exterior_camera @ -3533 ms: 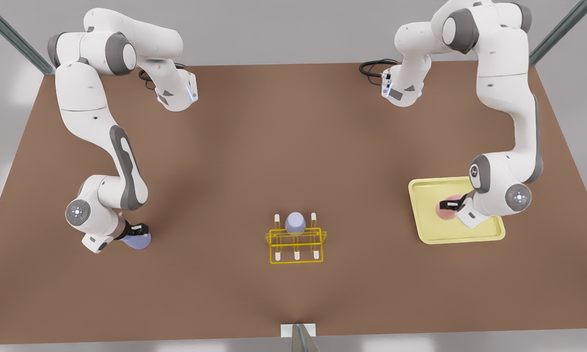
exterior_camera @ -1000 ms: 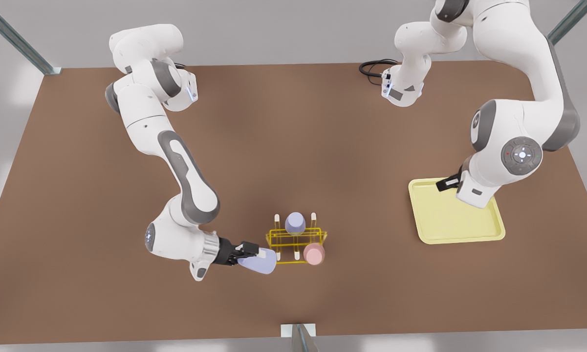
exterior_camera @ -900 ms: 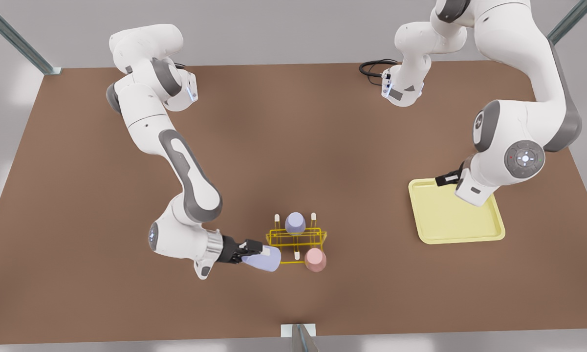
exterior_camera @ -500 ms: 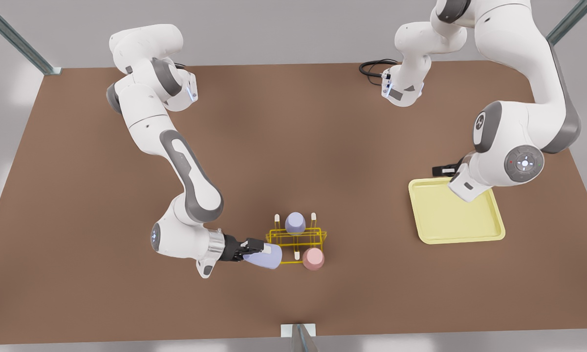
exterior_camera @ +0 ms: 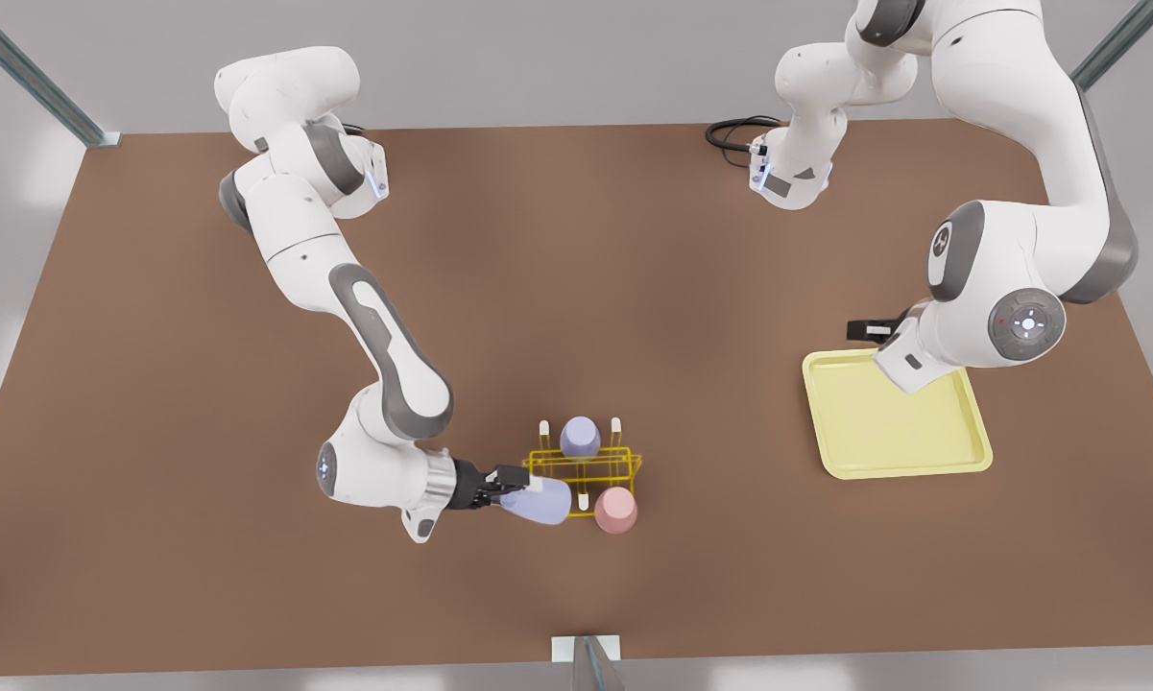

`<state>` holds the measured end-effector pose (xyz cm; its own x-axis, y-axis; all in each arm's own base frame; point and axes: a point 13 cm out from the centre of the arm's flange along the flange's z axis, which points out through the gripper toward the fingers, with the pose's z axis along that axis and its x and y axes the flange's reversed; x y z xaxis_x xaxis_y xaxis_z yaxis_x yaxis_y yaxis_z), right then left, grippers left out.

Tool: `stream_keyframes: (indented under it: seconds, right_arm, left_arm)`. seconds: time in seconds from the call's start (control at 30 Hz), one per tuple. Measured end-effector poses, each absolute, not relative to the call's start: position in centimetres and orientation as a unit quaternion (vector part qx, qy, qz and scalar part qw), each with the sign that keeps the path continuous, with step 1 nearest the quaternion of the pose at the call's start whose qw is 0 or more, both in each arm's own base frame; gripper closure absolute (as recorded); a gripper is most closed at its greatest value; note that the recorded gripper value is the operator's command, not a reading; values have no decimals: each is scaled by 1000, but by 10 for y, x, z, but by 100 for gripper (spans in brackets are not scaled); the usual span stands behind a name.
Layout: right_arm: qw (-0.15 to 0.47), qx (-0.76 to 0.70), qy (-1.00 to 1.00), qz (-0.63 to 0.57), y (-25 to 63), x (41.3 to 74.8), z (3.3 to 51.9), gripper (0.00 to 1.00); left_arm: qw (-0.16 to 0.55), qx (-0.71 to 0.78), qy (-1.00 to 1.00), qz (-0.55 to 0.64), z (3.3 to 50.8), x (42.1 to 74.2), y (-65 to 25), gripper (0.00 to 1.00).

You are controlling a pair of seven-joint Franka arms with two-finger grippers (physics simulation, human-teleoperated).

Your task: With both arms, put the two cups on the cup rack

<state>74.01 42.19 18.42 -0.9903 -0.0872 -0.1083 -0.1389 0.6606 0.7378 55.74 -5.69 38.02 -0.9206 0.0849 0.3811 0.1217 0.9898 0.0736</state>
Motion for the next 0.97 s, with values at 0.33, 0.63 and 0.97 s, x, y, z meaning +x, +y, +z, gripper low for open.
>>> stream_keyframes:
  seconds: [0.33, 0.63, 0.97]
  right_arm:
    - [43, -63, 904, 421, 430, 746, 207, 0]
    - [56, -112, 976, 176, 238, 766, 282, 0]
    - [-31, -42, 998, -33, 3, 625, 449, 0]
  left_arm:
    - [193, -71, -978, -45, 380, 557, -57, 0]
    - [202, -80, -975, -41, 383, 553, -57, 0]
    - [211, -89, -973, -32, 383, 547, -64, 0]
